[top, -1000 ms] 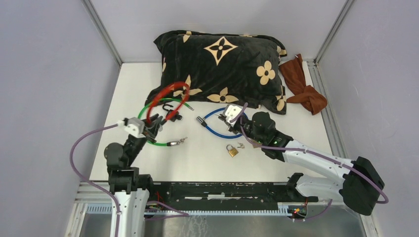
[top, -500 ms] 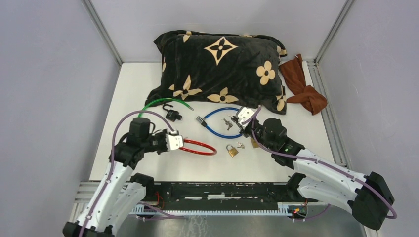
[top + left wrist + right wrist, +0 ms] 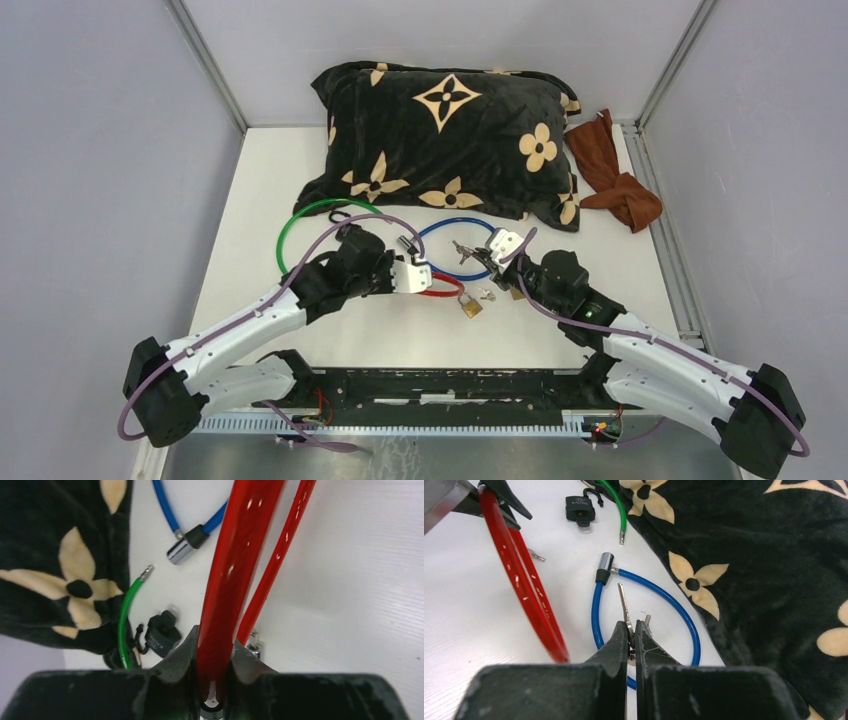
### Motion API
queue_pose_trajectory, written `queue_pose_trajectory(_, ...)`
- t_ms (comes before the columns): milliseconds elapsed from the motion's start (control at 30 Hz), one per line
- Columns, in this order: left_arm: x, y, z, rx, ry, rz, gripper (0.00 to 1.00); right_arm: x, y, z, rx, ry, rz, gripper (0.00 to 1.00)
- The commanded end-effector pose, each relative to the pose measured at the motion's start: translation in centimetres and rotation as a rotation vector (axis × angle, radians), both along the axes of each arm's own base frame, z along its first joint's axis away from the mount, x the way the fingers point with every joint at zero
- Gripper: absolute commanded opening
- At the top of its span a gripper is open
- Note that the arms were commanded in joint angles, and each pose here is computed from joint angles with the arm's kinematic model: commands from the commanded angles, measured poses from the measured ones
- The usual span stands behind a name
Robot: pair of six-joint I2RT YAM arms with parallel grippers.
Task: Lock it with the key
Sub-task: Place the lock at the center of the board.
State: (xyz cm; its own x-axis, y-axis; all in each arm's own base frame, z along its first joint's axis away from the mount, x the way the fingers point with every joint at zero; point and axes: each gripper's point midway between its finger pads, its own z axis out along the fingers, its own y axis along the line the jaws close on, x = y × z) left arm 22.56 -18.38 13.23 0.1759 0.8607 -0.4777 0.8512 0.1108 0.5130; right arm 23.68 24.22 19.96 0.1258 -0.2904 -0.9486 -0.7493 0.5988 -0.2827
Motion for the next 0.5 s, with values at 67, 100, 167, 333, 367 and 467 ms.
queue_pose_trajectory(67, 1.0, -1.7, 1.9, -0.097, -0.149, 0.088, 0.02, -0.5, -0.2, 1.0, 0.046, -0.019, 0.01, 0.0)
queue_pose_trajectory(100, 0.0, -1.8, 0.7, -0.075, -0.122, 0.056, 0.02, -0.5, -0.1, 1.0, 0.046, -0.021, 0.012, 0.0)
queue_pose_trajectory(167, -2.0, -1.9, -1.4, -0.028, -0.061, -0.007, 0.02, -0.6, 0.0, 1.0, 0.046, -0.018, 0.019, 0.0)
queue_pose_trajectory(333, -3.7, 0.0, -5.1, 0.114, -0.039, -0.111, 0.14, -1.1, 0.5, 1.0, 0.05, -0.001, 0.054, 0.0)
queue_pose_trajectory(367, -3.8, 0.2, -5.4, 0.128, -0.042, -0.127, 0.16, -1.1, 0.6, 0.9, 0.052, 0.004, 0.061, 0.0)
queue_pose_trajectory(467, -4.9, 0.0, -5.8, 0.122, -0.002, -0.183, 0.3, -1.6, 1.3, 0.4, 0.054, 0.037, 0.099, 0.0)
